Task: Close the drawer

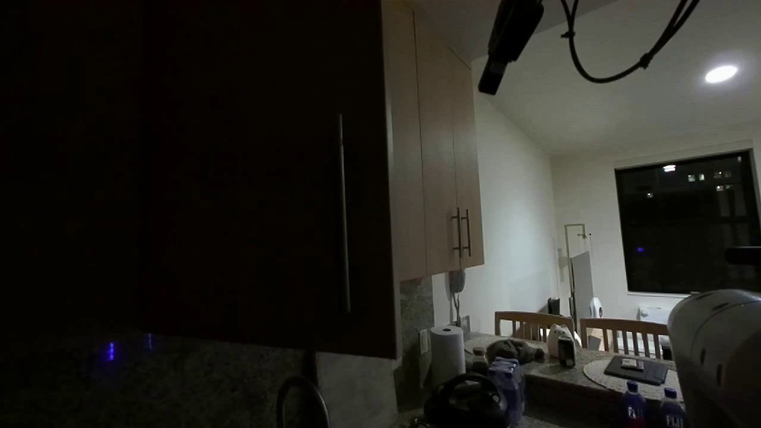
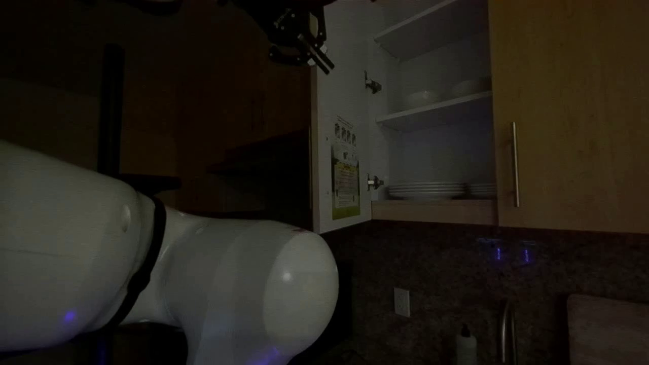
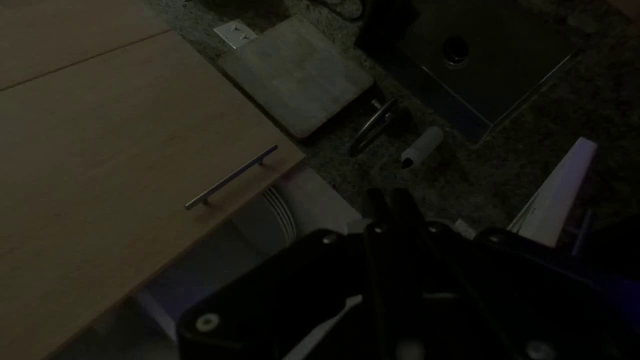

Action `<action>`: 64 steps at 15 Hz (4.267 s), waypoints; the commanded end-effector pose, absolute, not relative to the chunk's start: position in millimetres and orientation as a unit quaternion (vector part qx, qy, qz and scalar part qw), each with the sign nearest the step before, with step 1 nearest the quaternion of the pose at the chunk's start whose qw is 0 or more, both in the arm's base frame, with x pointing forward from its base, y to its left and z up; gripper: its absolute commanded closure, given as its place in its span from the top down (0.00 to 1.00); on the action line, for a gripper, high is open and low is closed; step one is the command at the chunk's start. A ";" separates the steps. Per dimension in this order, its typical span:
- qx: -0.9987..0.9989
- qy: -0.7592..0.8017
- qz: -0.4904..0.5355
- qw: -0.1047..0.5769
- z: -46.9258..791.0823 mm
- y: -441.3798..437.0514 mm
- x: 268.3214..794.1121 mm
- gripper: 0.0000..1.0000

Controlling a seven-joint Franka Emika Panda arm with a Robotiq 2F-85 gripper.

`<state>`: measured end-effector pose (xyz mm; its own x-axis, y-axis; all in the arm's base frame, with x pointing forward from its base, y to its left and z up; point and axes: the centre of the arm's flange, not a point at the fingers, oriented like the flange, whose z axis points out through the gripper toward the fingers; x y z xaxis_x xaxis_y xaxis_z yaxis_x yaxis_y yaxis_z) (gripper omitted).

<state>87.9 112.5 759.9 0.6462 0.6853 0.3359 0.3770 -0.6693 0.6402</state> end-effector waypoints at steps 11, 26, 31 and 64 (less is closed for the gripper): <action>0.842 0.307 0.324 0.303 803.0 138.3 69.9 0.07; 0.827 0.458 0.171 0.277 694.6 148.8 135.2 0.07; 0.795 0.515 0.189 0.260 681.4 141.4 123.8 0.07; 0.769 0.499 0.369 0.154 695.6 218.9 165.7 0.07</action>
